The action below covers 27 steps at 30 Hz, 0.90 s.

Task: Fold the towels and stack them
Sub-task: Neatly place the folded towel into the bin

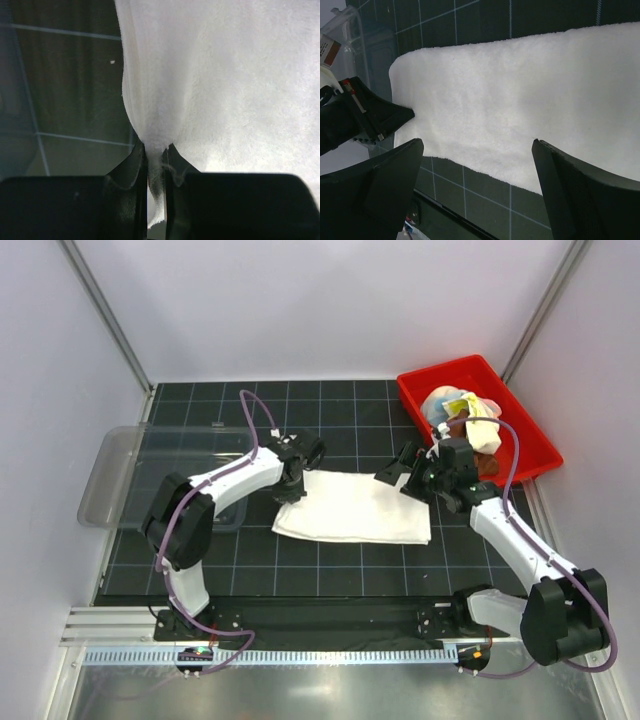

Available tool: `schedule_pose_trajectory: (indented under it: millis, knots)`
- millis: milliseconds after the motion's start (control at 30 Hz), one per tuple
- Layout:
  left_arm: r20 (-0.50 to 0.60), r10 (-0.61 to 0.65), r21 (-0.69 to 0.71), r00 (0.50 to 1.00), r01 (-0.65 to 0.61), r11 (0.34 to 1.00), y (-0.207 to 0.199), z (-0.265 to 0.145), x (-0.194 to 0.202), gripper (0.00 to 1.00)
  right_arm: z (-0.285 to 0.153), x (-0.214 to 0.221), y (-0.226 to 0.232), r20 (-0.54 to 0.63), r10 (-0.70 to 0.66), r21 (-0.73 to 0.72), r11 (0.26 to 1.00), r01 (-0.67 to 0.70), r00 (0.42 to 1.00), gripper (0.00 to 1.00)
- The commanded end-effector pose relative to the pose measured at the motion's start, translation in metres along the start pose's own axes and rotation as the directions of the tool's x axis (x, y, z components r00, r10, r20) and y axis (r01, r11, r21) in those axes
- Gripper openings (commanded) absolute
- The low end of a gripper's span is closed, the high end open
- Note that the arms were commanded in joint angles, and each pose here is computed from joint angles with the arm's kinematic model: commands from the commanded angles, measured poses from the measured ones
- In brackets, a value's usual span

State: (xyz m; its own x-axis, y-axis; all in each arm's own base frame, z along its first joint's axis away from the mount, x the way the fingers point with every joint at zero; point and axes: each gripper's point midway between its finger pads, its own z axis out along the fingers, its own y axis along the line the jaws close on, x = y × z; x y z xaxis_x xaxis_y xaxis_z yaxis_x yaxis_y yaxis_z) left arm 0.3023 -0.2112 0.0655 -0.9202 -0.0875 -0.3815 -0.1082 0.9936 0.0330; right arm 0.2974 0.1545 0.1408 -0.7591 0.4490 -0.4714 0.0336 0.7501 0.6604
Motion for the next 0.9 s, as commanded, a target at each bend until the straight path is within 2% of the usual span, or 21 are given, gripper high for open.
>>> schedule_pose_trajectory:
  millis: [0, 100, 200, 333, 500, 667, 800, 867]
  knots:
    - [0.091, 0.042, -0.129, 0.995, -0.03, 0.991, 0.034, -0.033, -0.022, 0.0, -0.011, -0.01, 0.01, 0.012, -0.021, 0.002, 1.0, 0.021, 1.0, 1.0]
    - [0.162, 0.068, -0.182, 0.984, -0.038, 0.983, 0.042, -0.057, -0.045, 0.0, -0.016, -0.011, 0.013, 0.013, -0.027, 0.002, 1.0, 0.027, 1.0, 1.0]
    - [0.18, 0.1, -0.227, 0.979, -0.057, 0.972, 0.053, -0.074, -0.054, 0.0, -0.02, -0.013, 0.014, 0.028, -0.033, -0.001, 0.999, 0.033, 0.999, 1.0]
    - [0.207, 0.162, -0.37, 0.965, -0.076, 0.926, 0.084, -0.097, -0.07, 0.0, -0.022, -0.012, 0.015, 0.019, -0.04, -0.001, 0.999, 0.04, 0.999, 1.0]
    - [0.226, 0.207, -0.448, 0.952, -0.087, 0.89, 0.117, -0.117, -0.086, 0.0, -0.024, -0.014, 0.016, 0.023, -0.056, 0.0, 0.998, 0.056, 0.998, 1.0]
    - [0.281, 0.166, -0.495, 0.945, -0.005, 0.869, 0.168, -0.139, -0.105, 0.0, -0.023, -0.014, 0.015, 0.022, -0.068, 0.003, 0.998, 0.068, 0.997, 1.0]
    - [0.328, 0.1, -0.473, 0.939, 0.072, 0.878, 0.2, -0.137, -0.115, 0.0, -0.02, -0.011, 0.006, 0.007, -0.083, 0.033, 0.996, 0.083, 0.997, 1.0]
    - [0.318, 0.093, -0.503, 0.944, 0.085, 0.86, 0.221, -0.137, -0.118, 0.0, -0.019, -0.008, 0.003, -0.005, -0.098, 0.043, 0.994, 0.098, 0.995, 1.0]
